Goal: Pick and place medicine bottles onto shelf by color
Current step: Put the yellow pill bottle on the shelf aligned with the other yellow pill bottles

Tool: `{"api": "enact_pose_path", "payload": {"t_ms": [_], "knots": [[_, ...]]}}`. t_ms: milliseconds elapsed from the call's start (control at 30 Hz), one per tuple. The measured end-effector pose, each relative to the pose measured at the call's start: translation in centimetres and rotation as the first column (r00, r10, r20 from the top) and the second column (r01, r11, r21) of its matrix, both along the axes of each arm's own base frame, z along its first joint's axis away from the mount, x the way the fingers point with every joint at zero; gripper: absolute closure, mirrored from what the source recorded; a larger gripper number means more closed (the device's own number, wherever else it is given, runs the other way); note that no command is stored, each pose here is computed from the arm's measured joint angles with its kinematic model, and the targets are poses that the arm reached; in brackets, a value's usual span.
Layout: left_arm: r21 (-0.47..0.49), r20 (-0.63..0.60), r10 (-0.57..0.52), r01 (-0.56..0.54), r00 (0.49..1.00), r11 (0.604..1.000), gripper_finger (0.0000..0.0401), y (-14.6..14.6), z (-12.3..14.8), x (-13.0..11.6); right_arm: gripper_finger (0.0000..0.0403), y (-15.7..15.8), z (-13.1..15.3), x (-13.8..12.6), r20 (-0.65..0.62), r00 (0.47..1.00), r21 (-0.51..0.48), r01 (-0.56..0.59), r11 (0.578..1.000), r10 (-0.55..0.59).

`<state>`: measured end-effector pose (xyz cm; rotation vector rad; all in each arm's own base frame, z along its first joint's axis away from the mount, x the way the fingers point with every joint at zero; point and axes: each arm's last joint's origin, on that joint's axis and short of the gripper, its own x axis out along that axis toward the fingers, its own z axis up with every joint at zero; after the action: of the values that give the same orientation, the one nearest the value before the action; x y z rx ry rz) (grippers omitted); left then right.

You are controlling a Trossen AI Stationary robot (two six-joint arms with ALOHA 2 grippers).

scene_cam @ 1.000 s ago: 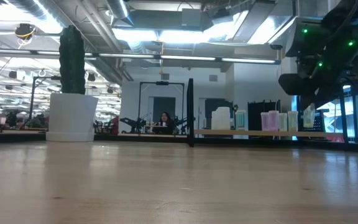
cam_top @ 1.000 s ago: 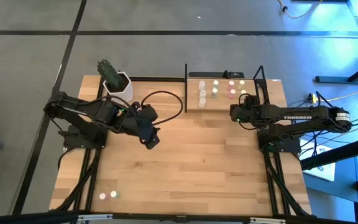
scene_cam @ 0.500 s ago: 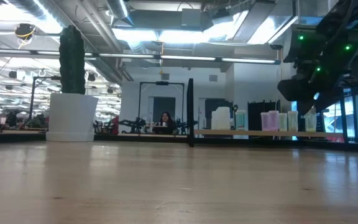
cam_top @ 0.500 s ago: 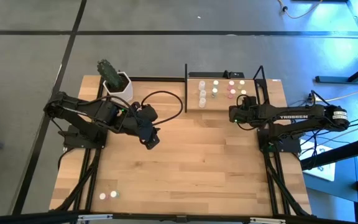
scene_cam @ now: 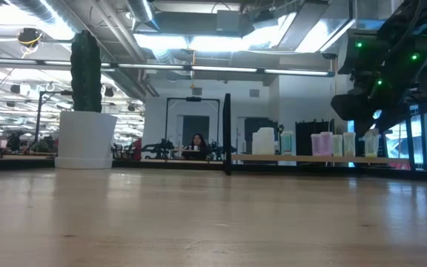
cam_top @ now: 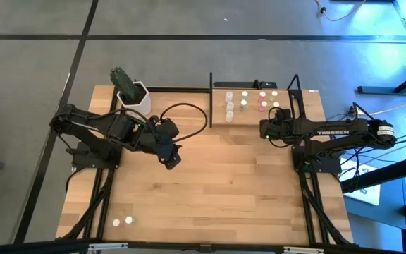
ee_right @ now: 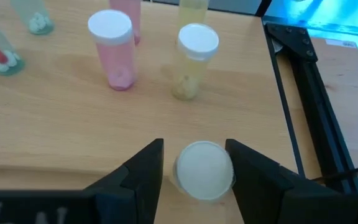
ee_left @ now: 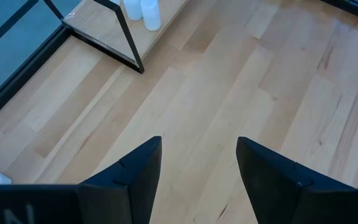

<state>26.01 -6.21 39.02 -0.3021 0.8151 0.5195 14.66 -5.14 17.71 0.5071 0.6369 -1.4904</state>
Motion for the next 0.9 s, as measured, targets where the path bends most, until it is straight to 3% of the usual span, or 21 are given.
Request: {"api": "enact_pose_path", "payload": {"t_ms": [700, 900], "knots": [[0.0, 0.0, 0.0, 0.0, 1.0, 1.0, 0.0199, 0.0, 0.0, 0.0, 0.0228, -0.3, 0.38, 0.07, -0.004, 1.0, -0.146, 0.028, 0.989, -0.029], [0.0, 0.0, 0.0, 0.0, 1.0, 1.0, 0.0199, 0.0, 0.0, 0.0, 0.0228, -0.31, 0.39, 0.06, -0.007, 1.0, -0.148, 0.027, 0.989, -0.029]]}}
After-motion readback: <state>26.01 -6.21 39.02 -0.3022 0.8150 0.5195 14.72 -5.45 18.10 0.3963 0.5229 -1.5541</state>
